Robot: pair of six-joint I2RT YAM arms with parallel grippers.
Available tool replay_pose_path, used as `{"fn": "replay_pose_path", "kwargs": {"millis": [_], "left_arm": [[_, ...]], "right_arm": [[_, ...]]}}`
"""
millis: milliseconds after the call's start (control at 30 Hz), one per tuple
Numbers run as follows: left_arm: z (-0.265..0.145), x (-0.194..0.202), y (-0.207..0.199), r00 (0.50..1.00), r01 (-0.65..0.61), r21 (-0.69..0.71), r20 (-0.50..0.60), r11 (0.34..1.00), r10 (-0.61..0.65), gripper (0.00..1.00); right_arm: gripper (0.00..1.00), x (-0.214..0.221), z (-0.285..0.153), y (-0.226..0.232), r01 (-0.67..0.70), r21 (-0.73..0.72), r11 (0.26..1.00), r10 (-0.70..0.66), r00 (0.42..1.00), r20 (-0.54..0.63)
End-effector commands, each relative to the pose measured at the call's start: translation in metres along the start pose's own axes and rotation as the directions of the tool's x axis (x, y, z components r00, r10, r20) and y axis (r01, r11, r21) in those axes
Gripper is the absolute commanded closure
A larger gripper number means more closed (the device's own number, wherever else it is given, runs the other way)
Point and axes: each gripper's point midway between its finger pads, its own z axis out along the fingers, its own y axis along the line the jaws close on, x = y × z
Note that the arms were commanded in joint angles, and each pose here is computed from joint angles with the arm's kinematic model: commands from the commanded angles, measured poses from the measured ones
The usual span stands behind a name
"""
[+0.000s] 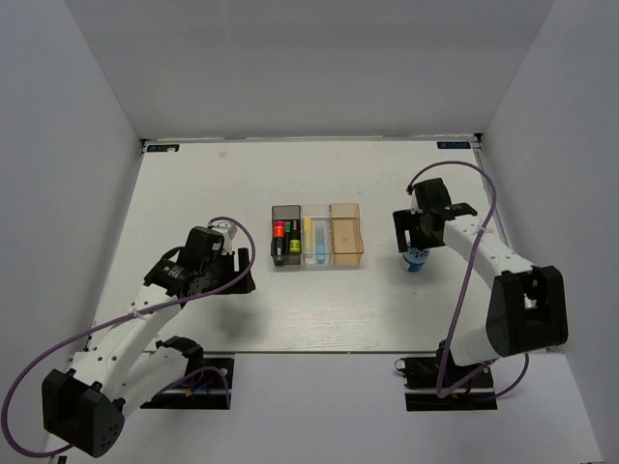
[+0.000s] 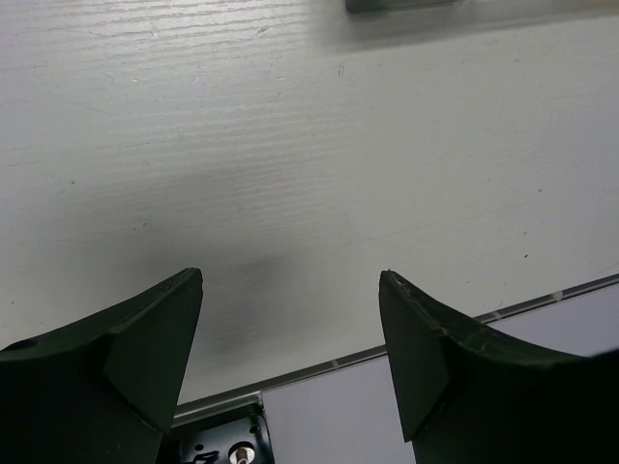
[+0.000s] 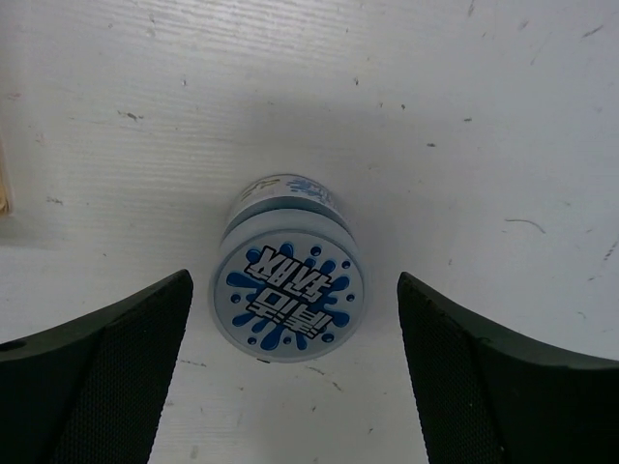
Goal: Sort the stationery into containers
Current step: Pick up the stationery from the center of the board.
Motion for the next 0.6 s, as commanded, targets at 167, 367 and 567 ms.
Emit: {"fn": "replay_pose_path", "kwargs": {"millis": [167,367,567], "left_arm": [[0.0,-0.001,-0.003,1.0,-0.007,0.027,0.014,1.0,0.007,0.16],[0.001,0.0,-0.004,1.0,-0.007,0.028,0.007,1.0,0.007,0.16],[0.0,0.0,-0.003,1.0,-0.009,0.027,0.007,1.0,0.009,0.16]], "right_arm": [[0.19,0.016,0.013,0.01,-0.107,-0.107,0.988,0.097,0.991,-0.092],[0.26,0.021,0.018,0.01,-0.115,-0.113,0.987,0.102,0.989,-0.11],[0.26,0.031,0.025,0.007,-0.108,-0.096,0.989,0.095,0.986,-0.138]]}}
